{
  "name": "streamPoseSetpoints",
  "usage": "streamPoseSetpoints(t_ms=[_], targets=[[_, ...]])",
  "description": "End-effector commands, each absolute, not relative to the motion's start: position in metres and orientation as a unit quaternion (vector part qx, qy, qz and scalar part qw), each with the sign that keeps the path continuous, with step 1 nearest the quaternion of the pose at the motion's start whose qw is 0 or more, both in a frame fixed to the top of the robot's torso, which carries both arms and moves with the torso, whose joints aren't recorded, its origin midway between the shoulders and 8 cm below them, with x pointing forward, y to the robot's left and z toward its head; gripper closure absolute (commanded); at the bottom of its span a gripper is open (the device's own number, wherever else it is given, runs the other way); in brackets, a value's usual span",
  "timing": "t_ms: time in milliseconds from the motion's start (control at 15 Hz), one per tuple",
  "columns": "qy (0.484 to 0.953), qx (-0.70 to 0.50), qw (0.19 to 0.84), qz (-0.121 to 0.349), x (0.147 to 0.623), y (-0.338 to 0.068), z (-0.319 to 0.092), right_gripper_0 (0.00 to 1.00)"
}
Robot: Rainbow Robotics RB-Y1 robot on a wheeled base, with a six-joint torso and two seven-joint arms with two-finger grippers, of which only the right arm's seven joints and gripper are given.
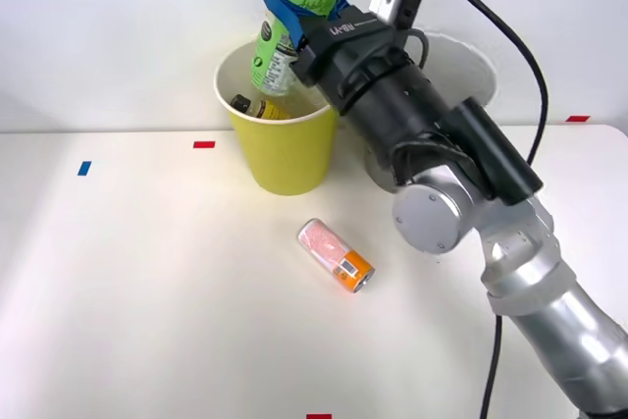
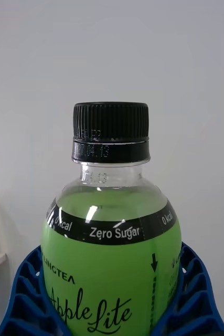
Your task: Put cans in the gray bin, plastic bottles in the light green bin
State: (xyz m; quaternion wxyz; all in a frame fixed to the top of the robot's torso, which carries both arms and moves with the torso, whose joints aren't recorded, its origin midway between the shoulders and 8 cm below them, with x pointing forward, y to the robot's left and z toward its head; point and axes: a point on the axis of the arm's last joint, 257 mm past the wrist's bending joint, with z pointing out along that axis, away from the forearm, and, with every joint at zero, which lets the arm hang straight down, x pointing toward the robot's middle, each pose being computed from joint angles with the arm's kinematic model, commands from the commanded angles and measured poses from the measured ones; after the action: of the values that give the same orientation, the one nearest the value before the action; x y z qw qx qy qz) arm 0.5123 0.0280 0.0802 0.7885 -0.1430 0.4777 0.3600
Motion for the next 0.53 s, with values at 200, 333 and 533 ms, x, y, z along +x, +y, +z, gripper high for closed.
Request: streamPoseSetpoints(t_ms=[200, 333, 533], targets=[[0.488, -0.133, 0.798, 0.327, 0.568, 0.054, 0.073, 1.0], [0.494, -0.131, 0.802, 0.307, 0.591, 0.057, 0.068, 1.0], [0.503, -0.134, 0.801, 0.296, 0.608, 0.063, 0.066, 1.0]])
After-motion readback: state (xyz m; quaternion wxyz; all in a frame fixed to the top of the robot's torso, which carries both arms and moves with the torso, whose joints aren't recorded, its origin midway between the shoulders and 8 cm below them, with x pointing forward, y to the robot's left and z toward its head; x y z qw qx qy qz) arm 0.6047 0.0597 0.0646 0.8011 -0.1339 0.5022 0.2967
